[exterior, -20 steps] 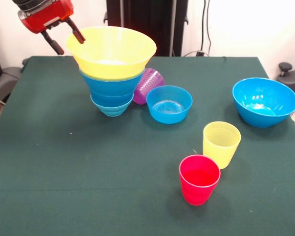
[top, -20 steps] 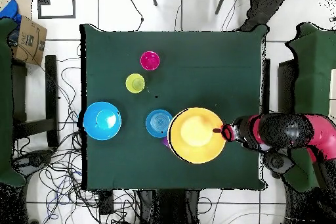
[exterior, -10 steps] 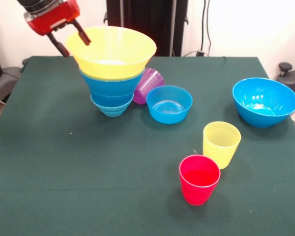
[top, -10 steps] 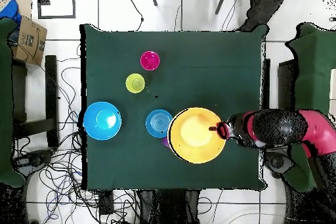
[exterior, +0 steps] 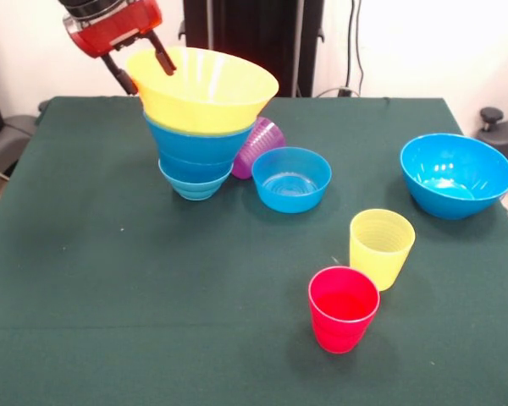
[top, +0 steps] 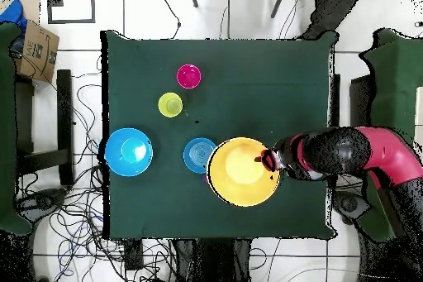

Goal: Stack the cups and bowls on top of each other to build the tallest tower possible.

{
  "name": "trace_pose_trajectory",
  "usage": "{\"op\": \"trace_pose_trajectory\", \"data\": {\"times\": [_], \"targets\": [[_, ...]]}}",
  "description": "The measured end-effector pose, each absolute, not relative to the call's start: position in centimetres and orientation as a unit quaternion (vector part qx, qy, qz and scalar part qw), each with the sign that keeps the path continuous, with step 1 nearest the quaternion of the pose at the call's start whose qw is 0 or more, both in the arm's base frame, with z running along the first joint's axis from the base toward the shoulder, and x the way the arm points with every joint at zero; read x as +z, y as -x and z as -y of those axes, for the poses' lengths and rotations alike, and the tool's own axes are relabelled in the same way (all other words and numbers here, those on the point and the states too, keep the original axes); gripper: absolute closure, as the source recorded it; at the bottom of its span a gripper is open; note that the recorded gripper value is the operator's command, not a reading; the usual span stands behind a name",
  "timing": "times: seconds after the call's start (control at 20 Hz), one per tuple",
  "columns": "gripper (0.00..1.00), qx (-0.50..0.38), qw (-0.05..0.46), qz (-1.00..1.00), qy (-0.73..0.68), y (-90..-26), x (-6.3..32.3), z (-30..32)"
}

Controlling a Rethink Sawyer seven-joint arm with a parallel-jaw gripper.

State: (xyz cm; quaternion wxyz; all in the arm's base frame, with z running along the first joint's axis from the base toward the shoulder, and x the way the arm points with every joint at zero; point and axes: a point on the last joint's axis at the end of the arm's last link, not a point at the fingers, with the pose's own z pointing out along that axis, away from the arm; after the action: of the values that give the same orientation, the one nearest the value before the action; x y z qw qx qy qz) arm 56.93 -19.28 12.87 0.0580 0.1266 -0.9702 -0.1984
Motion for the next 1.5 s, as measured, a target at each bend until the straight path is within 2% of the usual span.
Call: {"op": "trace_pose_trajectory", "data": {"times": [0.5, 1.5], "targets": [[0.00, -0.165, 0.036, 0.980, -0.107, -57.4, 15.0, 20.1], [0.00, -0.135, 0.044, 0.987, -0.072, -57.3, 17.5, 21.6]]}}
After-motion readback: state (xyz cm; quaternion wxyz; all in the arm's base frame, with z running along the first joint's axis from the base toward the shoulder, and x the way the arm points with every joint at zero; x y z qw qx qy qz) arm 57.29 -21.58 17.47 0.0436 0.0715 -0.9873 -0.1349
